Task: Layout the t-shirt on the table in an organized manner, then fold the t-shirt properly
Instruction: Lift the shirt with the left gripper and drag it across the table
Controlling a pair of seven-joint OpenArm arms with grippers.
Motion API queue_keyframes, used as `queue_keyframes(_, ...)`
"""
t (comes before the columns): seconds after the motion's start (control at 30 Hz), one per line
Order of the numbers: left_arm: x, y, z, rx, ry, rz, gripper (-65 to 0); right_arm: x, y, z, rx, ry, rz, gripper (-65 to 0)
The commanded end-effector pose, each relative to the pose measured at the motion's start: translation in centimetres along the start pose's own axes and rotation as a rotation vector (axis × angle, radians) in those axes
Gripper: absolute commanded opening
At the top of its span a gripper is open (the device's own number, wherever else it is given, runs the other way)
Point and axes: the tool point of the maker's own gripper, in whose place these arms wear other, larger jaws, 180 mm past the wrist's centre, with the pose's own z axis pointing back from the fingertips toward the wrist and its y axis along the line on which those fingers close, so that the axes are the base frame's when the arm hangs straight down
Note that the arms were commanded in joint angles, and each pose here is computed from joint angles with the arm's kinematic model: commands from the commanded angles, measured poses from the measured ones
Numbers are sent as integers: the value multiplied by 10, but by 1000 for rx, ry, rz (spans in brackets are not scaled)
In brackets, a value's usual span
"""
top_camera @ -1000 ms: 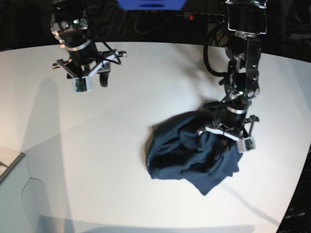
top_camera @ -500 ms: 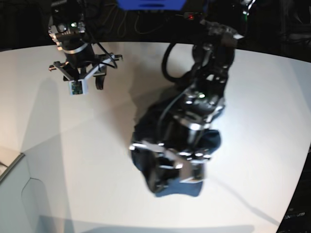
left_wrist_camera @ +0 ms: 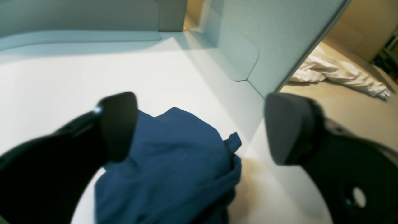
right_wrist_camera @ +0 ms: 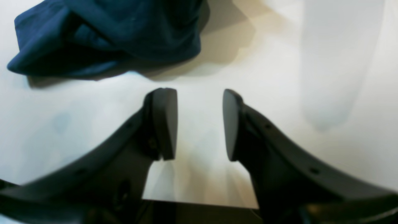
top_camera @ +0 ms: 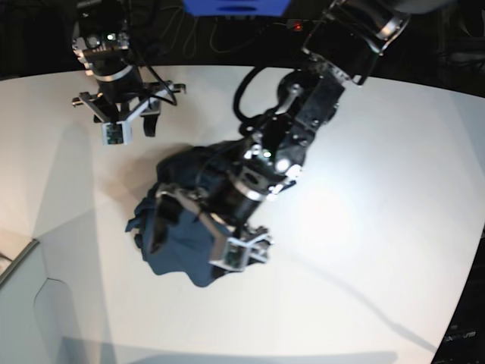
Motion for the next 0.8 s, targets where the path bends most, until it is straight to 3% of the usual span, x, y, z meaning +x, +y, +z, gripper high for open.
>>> queue_keyframes(0.0, 9, 13, 4, 34, -34, 6, 0, 10, 0, 2, 0, -38, 3, -406)
queue_keyframes(0.23, -52, 120, 67, 354, 72, 122, 0, 13, 0, 1, 0, -47, 1, -406)
queue_keyframes(0.33, -93, 135, 78, 408, 171, 152, 0, 14, 0, 1, 0, -49, 1, -406)
queue_keyframes(0.43, -130, 137, 85, 428, 259, 189, 0, 14, 0, 1, 3, -49, 0, -406)
queue_keyframes(0.6, -160, 134, 81, 444, 317, 309, -1, 13, 0, 1, 3, -47, 0, -406)
queue_keyframes(0.7, -164, 132, 77, 436, 332, 310, -3, 12, 1, 1, 3, -44, 0, -406)
queue_keyframes(0.77, -167, 117, 72, 391, 351, 291, -40, 11, 1, 2, 3, -41, 0, -406)
